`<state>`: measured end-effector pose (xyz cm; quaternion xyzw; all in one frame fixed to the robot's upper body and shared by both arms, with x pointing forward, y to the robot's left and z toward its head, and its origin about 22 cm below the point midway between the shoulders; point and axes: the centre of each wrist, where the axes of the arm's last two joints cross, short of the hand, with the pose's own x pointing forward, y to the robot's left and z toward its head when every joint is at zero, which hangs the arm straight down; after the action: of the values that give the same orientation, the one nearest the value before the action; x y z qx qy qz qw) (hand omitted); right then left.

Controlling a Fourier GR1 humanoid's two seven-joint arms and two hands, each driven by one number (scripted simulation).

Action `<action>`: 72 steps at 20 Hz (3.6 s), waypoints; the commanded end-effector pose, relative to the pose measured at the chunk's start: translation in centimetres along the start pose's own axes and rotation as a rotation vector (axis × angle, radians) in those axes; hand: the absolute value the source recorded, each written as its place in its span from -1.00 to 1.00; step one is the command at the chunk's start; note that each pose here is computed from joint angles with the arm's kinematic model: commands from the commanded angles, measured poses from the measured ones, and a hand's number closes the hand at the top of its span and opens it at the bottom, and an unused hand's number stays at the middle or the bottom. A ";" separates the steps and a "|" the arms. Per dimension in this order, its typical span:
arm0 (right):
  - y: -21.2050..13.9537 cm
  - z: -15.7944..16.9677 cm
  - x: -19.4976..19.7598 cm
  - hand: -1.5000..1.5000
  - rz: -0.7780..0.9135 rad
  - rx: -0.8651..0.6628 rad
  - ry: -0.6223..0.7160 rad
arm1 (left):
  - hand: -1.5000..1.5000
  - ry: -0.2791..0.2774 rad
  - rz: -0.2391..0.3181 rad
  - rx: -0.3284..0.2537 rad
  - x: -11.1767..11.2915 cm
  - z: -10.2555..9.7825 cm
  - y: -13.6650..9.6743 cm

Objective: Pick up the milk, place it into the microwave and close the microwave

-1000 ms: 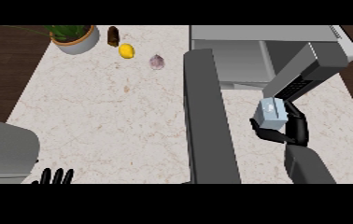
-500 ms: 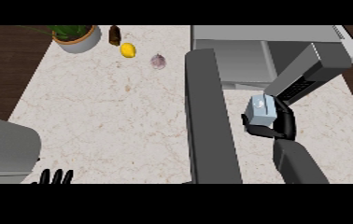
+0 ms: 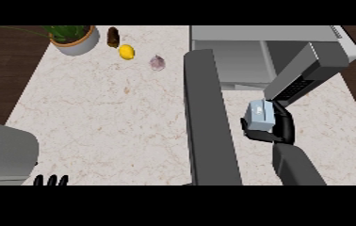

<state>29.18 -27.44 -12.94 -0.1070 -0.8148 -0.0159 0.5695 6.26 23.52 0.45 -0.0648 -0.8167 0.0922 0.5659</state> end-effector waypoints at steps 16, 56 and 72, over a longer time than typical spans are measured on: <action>0.2 3.6 8.0 1.00 -0.225 0.083 -0.047 | -1.00 0.006 0.018 0.008 0.5 1.1 -0.6; 7.9 -10.2 5.3 1.00 0.248 0.014 0.095 | -1.00 0.014 0.025 -0.017 1.2 1.2 3.1; 6.3 -14.2 7.5 1.00 0.479 -0.065 -0.061 | -1.00 0.022 0.035 -0.050 -0.4 -0.3 2.7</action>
<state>40.41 -22.46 -2.60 -0.2890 -0.7792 0.0981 0.5475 6.38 26.15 -0.26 -0.0888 -0.8106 0.0798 0.5733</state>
